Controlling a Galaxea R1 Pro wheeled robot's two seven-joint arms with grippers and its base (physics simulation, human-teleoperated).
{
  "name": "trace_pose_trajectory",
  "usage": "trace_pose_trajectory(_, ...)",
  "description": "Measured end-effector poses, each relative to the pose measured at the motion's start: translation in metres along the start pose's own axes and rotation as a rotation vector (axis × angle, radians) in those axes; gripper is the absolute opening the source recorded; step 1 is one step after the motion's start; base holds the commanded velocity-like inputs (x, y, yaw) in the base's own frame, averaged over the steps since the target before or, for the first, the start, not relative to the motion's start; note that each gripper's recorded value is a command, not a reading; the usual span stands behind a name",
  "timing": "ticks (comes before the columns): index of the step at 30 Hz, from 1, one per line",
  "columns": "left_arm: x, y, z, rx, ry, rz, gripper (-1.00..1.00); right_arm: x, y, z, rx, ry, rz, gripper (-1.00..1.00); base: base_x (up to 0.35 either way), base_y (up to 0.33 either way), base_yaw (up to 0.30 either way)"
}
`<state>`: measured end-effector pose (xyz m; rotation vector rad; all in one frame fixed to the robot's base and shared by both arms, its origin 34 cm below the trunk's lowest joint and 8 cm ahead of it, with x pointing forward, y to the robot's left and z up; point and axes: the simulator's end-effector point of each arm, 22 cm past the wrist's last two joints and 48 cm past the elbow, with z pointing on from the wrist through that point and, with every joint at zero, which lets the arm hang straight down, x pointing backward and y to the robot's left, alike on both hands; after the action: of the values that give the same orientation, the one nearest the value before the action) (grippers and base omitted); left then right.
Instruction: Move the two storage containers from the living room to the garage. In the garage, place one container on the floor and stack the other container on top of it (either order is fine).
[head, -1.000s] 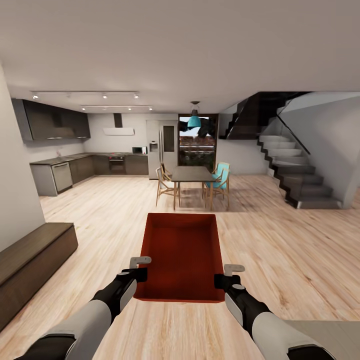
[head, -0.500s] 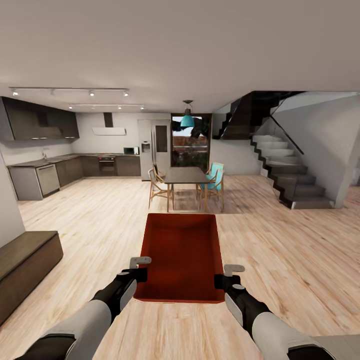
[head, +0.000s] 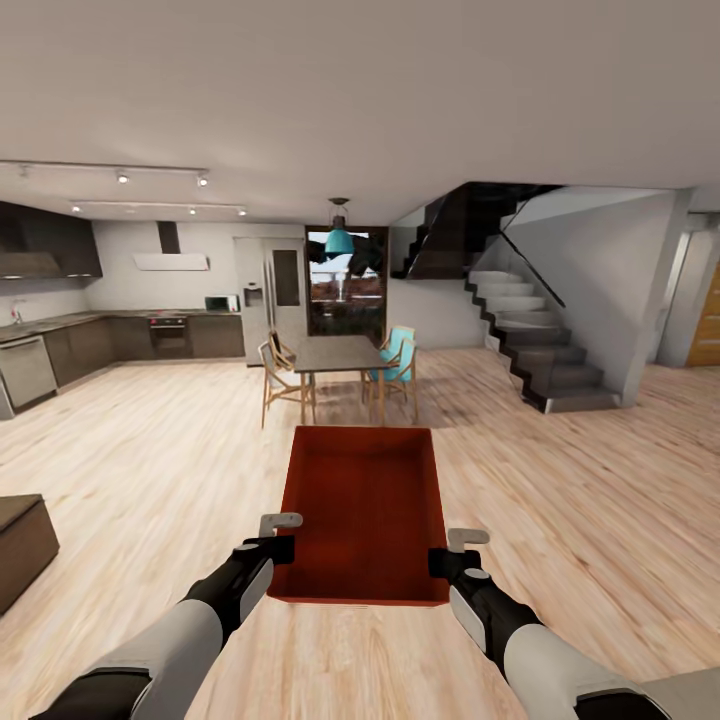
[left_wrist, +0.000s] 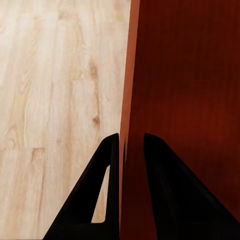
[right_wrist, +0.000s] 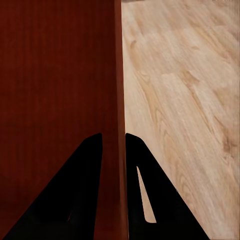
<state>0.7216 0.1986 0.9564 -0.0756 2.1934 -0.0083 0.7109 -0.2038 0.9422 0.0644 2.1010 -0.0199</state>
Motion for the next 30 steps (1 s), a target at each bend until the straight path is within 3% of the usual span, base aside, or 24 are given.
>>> trace_pose_trajectory(30, -0.0006, -0.0004, -0.0001, 0.000, -0.003, 0.000, -1.00, -0.0001, -0.0003, 0.0001, -0.001, -0.002, 0.001, -1.00, 0.322, 0.000, -0.002)
